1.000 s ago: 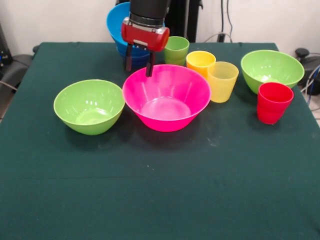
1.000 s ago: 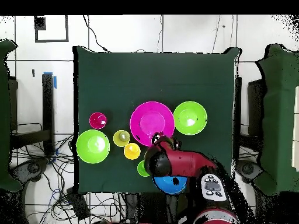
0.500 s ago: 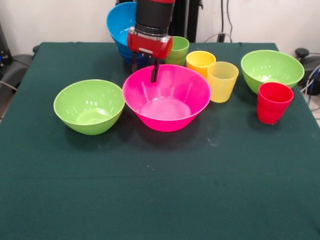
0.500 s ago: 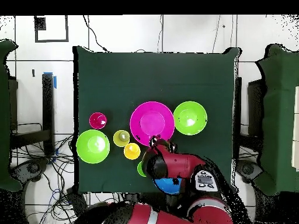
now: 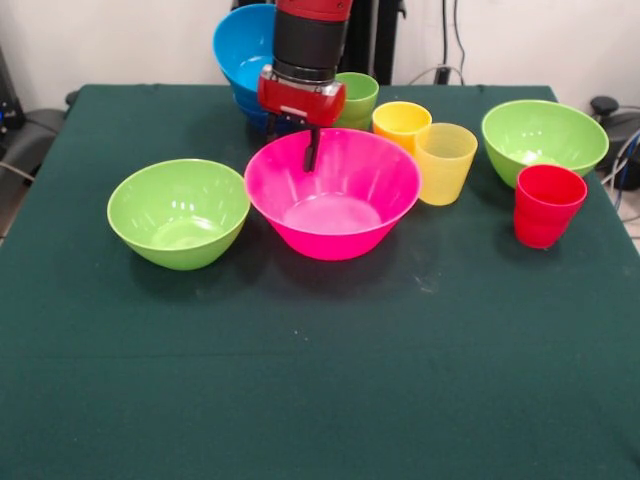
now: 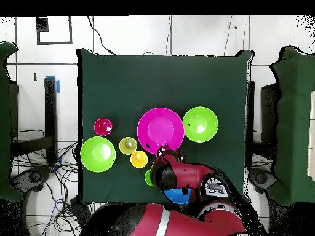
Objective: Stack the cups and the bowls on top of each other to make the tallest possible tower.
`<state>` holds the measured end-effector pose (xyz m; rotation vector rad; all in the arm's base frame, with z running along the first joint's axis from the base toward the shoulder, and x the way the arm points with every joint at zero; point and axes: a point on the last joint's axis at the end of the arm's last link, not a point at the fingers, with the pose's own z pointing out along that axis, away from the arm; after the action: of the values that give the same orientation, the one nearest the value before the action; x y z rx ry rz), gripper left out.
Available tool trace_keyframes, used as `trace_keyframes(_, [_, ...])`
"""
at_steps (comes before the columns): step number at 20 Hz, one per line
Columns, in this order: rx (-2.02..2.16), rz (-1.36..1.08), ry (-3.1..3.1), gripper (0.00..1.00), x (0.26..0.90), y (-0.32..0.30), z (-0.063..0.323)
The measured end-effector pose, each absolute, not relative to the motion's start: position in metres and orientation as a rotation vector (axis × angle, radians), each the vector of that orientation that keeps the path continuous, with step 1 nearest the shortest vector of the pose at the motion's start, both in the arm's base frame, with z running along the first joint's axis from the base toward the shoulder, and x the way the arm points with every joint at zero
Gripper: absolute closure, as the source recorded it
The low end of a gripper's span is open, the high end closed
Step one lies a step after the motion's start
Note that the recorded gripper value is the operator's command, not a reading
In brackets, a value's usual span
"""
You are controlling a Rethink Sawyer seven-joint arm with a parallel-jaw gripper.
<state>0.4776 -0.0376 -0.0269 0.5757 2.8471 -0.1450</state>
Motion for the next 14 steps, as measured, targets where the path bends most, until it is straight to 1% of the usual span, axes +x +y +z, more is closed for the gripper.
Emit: trace_keyframes(14, [0.564,-0.141,2.822,0.0,0.477,-0.042,-0.045])
